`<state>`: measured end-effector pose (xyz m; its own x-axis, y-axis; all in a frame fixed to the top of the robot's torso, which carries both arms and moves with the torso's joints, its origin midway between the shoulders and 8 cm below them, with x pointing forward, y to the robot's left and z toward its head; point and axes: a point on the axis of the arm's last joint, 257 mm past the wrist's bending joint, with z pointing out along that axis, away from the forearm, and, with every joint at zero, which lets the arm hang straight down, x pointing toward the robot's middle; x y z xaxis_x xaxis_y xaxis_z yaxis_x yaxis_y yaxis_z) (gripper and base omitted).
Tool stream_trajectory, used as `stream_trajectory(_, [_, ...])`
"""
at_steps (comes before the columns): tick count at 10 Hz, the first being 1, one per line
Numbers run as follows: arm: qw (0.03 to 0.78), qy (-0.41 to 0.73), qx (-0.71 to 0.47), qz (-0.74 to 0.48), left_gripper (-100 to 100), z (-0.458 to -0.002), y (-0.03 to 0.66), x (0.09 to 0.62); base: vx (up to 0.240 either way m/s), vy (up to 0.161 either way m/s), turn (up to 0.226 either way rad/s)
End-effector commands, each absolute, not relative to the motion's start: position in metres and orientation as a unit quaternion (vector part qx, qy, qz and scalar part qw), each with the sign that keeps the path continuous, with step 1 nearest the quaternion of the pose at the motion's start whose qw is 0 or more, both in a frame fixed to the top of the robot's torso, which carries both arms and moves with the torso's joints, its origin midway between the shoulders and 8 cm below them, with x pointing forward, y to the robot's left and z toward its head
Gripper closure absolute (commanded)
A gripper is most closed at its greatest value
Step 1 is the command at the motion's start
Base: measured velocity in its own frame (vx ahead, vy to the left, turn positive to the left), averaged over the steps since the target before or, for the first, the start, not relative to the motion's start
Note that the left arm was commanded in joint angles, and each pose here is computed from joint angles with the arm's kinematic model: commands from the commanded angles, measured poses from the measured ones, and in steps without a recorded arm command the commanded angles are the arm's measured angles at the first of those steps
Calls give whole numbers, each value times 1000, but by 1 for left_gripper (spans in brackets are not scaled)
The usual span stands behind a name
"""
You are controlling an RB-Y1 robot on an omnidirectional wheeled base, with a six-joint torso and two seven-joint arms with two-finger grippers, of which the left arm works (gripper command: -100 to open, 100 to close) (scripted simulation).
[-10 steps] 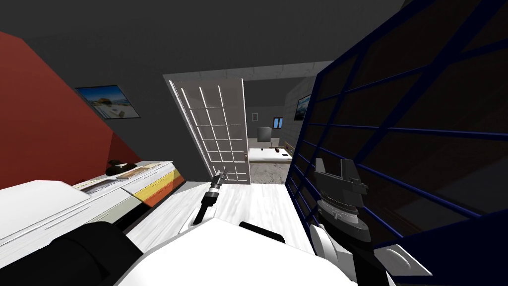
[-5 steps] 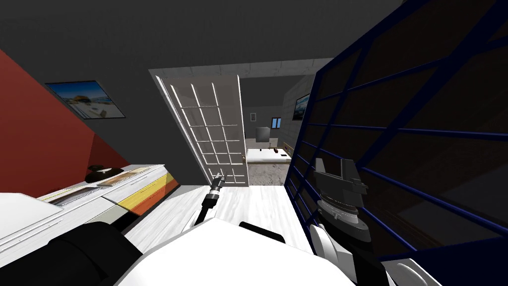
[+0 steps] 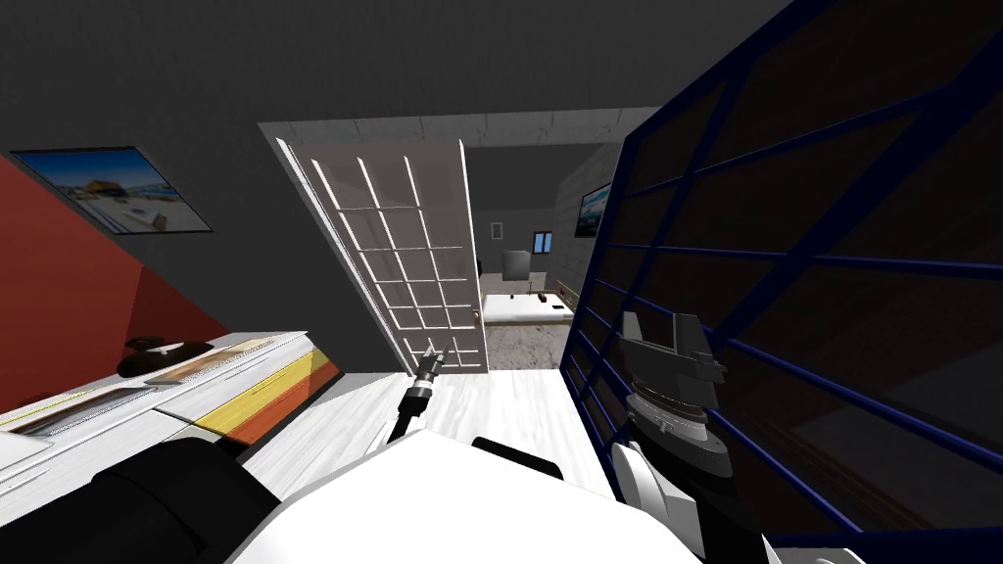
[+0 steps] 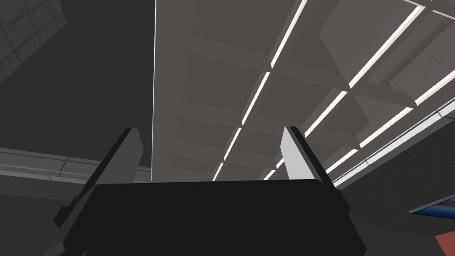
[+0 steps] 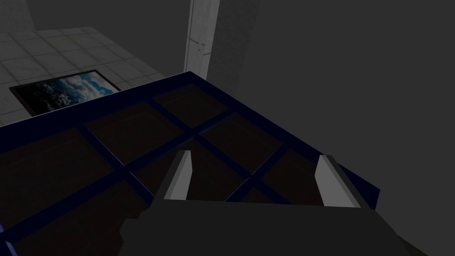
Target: Pull the door open
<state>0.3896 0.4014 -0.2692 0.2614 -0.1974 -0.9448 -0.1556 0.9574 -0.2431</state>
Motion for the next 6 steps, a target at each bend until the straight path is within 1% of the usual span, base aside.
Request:
stream_trajectory(1, [776,616,-140,1,-100,-280,404,388,108,1,-44])
stream_trajectory(6, [758,639,-127,37,-100,-311,406,382,100,8,-44])
